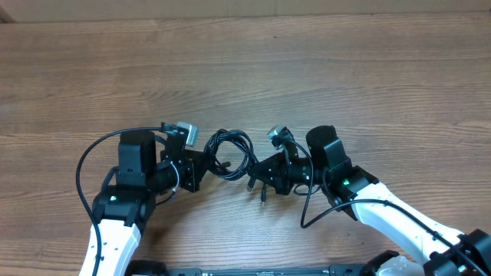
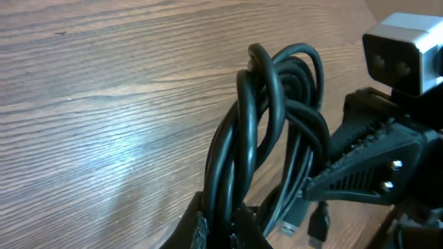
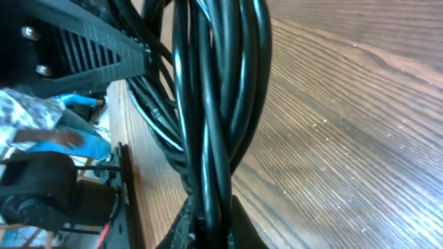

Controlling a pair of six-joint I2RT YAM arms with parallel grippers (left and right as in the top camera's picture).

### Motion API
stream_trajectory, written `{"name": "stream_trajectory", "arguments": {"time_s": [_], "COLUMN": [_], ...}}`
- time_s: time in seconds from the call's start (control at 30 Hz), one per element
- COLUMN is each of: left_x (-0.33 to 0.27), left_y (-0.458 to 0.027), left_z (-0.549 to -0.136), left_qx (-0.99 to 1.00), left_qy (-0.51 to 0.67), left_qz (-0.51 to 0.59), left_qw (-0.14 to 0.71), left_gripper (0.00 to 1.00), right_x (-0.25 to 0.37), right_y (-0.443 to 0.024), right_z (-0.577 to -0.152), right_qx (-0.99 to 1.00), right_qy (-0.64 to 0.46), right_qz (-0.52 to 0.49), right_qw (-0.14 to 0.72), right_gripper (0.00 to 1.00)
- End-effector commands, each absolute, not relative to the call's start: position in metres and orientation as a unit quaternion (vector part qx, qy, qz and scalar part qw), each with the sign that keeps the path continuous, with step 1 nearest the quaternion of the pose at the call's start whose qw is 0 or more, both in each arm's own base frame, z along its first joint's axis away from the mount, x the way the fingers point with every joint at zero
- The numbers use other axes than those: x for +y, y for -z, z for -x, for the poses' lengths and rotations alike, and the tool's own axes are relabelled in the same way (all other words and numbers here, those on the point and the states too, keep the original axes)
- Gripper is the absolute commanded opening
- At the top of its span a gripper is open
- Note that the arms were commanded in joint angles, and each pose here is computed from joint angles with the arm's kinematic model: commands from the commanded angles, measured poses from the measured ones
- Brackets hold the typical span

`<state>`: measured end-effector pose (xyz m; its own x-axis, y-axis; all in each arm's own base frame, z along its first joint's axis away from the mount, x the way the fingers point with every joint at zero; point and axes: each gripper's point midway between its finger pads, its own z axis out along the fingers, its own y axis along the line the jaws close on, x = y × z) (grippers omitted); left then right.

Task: Untangle cables

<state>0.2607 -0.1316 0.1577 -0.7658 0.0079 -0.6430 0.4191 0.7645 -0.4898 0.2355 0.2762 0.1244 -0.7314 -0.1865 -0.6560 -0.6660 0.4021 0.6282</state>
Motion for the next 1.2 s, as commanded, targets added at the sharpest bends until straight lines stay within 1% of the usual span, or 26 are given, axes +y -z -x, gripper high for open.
{"name": "stream_trajectory", "arguments": {"time_s": [0.0,0.2,0.33,0.53,0.73,0.83,0.93,1.17], "left_x": [-0.12,-0.102,-0.096,-0.096,-0.098,-0.105,-0.116,-0.159], "left_y": [-0.167,-0.16,-0.159,-0.16,-0.163,-0.164,-0.164,-0.168], "left_z": [-0.273,-0.282,-0.285,-0.286,-0.288,-0.287,-0.283,-0.259], "left_qx": [0.886,0.9,0.904,0.905,0.902,0.901,0.9,0.882], "left_qy": [0.28,0.227,0.213,0.232,0.249,0.255,0.262,0.296], "left_qz": [-0.114,-0.091,-0.075,-0.024,0.011,0.001,-0.018,-0.145], "left_qw": [0.351,0.362,0.364,0.355,0.351,0.352,0.347,0.336], "left_gripper": [0.04,0.04,0.04,0.04,0.04,0.04,0.04,0.04], "right_x": [0.283,0.288,0.288,0.291,0.308,0.315,0.315,0.309], "right_y": [-0.136,-0.147,-0.148,-0.152,-0.16,-0.162,-0.155,-0.148], "right_z": [-0.224,-0.208,-0.209,-0.208,-0.19,-0.188,-0.202,-0.225], "right_qx": [0.791,0.774,0.775,0.776,0.767,0.767,0.784,0.806], "right_qy": [-0.517,-0.562,-0.562,-0.573,-0.591,-0.588,-0.564,-0.528], "right_qz": [0.247,0.239,0.236,0.217,0.218,0.221,0.199,0.164], "right_qw": [0.216,0.166,0.165,0.152,0.125,0.134,0.164,0.211], "right_gripper": [0.04,0.04,0.04,0.04,0.04,0.04,0.04,0.04]}}
